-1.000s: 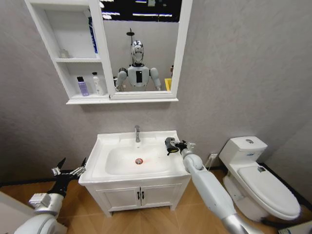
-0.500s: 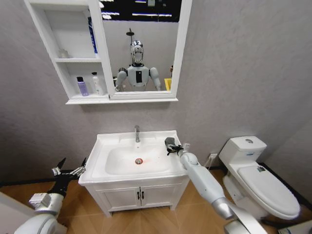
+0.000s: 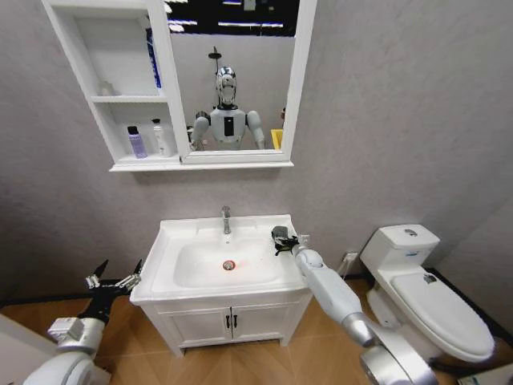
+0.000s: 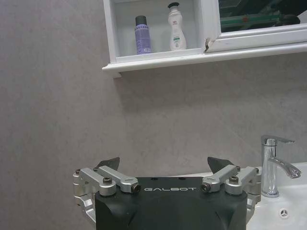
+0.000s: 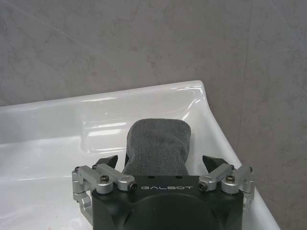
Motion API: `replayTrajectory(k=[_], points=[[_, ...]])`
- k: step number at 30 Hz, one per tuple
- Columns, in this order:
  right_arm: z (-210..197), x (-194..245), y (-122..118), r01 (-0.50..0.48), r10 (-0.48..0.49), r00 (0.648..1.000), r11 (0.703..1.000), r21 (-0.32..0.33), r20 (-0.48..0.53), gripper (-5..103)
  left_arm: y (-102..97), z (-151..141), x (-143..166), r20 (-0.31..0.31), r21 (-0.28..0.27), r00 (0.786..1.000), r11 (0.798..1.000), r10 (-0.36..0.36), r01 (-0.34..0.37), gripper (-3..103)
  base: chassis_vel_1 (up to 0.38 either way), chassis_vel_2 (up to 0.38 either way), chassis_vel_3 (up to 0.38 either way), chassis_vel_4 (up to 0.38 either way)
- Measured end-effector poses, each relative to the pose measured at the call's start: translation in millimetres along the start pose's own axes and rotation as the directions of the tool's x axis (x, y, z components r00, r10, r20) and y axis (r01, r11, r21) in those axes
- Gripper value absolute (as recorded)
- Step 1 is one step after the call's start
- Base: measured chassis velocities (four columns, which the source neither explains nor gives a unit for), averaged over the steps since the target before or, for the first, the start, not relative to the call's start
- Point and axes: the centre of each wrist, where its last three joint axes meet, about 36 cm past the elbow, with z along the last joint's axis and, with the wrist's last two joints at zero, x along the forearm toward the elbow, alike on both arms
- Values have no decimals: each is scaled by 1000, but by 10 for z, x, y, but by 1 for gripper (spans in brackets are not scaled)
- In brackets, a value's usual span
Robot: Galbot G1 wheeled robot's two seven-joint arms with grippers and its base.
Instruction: Move facial cleanser and shampoo from washbasin to cabinet, then wipe washbasin with towel.
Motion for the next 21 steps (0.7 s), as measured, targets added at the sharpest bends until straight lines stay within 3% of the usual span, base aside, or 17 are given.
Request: replayTrajectory(k=[1,7,9,10,12,21], points=[[0,0,0,0,0,1000,1000,0,0,98,0,0,0,0,0,1000,1000,0,0,100,0,0,0,0],[-136,-67,103,-6,6,1000,1000,25,-1,71,0,0,0,0,0,1000,1000,0,0,100,0,0,0,0],[-156,-74,120,-12,12,1000,999,30,-8,71,0,0,0,0,0,1000,1000,0,0,100,0,0,0,0],[-171,-80,139,-23,24,1000,999,33,-20,60,0,0,0,0,0,1000,1000,0,0,100,0,0,0,0],[-170,-81,146,-29,30,999,999,35,-26,60,0,0,0,0,0,1000,1000,0,0,100,0,0,0,0],[-55,-34,148,-49,53,997,997,60,-59,22,0,0,0,0,0,1000,1000,0,0,100,0,0,0,0]])
